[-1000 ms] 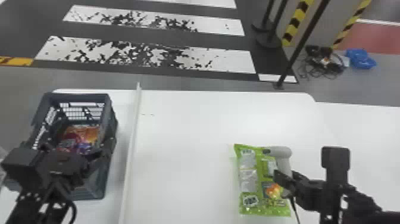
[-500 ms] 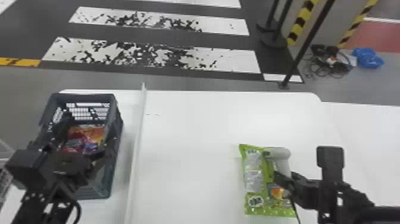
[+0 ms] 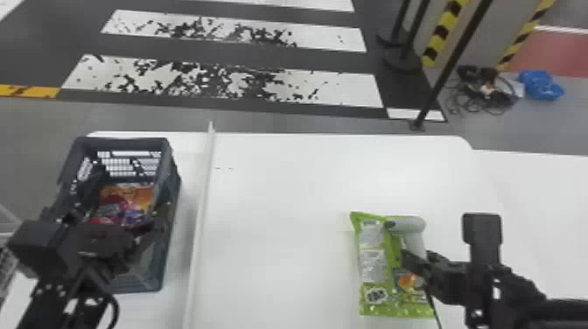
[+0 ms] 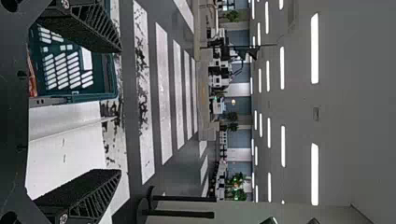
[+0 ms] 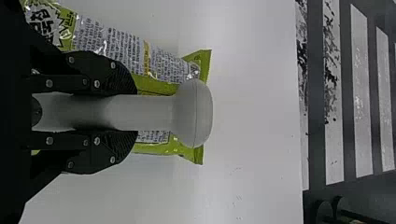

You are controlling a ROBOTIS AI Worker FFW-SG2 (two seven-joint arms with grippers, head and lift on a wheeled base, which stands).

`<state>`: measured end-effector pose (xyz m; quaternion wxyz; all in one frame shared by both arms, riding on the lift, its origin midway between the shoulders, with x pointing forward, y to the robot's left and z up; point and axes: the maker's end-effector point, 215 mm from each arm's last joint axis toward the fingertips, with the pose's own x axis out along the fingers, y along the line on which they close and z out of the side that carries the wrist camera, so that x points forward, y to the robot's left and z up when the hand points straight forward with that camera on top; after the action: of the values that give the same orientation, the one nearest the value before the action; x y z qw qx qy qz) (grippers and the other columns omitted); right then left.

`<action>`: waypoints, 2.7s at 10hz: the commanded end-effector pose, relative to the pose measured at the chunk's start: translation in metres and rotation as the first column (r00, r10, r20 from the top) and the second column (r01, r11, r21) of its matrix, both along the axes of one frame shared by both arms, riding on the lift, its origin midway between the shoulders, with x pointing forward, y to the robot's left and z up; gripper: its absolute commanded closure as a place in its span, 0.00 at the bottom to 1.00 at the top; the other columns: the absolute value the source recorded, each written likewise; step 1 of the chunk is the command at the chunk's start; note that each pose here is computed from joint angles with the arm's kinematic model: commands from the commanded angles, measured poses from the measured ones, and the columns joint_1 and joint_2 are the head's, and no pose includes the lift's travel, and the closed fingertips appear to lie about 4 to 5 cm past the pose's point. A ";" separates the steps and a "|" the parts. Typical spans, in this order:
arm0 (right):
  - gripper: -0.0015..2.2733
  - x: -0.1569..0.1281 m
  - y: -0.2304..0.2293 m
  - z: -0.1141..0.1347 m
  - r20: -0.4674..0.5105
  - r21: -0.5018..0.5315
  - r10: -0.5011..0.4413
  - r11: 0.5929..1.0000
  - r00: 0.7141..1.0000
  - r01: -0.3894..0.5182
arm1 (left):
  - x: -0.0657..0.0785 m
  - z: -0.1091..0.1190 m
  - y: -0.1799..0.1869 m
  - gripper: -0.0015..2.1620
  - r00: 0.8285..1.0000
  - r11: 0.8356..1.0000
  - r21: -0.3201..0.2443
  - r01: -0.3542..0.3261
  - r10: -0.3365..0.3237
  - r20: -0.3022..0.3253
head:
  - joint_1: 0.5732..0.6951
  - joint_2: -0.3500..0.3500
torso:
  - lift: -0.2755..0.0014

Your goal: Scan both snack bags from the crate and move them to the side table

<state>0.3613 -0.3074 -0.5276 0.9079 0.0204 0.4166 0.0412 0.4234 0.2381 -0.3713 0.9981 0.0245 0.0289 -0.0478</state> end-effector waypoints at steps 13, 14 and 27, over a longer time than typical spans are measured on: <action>0.93 0.042 -0.165 -0.038 0.031 -0.149 -0.177 0.972 0.984 0.179 | -0.002 0.003 -0.003 0.03 1.000 1.000 0.000 0.003 -0.003 0.013 | 1.00 0.07 | 0.89; 0.93 0.042 -0.169 -0.043 0.034 -0.166 -0.172 0.970 0.985 0.175 | -0.002 0.004 -0.004 0.03 1.000 1.000 -0.001 0.004 -0.004 0.015 | 1.00 0.06 | 0.89; 0.36 0.049 -0.168 -0.063 0.082 -0.222 -0.146 0.962 0.986 0.161 | 0.001 0.008 -0.001 0.03 1.000 1.000 -0.007 0.003 -0.003 0.023 | 1.00 0.06 | 0.89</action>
<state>0.4108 -0.4756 -0.5888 0.9185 -0.0528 0.3842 -0.0768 0.4243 0.2370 -0.3631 0.9984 0.0218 0.0175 -0.0487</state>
